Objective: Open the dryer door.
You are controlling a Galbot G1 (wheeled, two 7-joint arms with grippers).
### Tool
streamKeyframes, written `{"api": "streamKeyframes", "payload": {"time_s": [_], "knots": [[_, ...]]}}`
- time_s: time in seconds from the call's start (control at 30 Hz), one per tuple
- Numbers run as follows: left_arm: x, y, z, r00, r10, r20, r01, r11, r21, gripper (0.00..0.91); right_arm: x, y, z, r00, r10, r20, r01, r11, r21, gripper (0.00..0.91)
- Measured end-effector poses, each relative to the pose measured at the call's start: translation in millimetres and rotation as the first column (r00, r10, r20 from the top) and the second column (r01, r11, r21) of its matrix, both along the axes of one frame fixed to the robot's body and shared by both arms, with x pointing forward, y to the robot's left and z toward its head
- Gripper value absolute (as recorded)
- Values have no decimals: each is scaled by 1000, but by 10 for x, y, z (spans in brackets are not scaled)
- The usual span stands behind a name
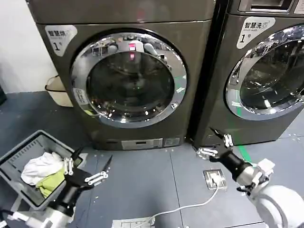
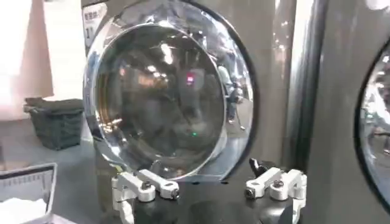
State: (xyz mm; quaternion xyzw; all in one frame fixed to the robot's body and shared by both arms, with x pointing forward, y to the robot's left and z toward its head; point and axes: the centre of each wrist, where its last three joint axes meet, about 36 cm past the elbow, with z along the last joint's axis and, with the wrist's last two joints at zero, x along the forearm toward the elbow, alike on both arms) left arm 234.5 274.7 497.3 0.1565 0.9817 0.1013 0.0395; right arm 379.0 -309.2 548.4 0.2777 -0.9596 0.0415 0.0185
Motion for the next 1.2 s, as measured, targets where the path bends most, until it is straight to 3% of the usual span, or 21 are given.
{"api": "streamKeyframes", "payload": {"time_s": [0.5,1.2], "knots": [[0,10,9,1000,5,3,-5,1000,1,907,622,356,114,992,127,11,-128,992,12,907],[-17,25,-6,1000,22,-1,-22,1000,-3,907,1321,1042,293,966,257,29,-257,966,-11,907]]}}
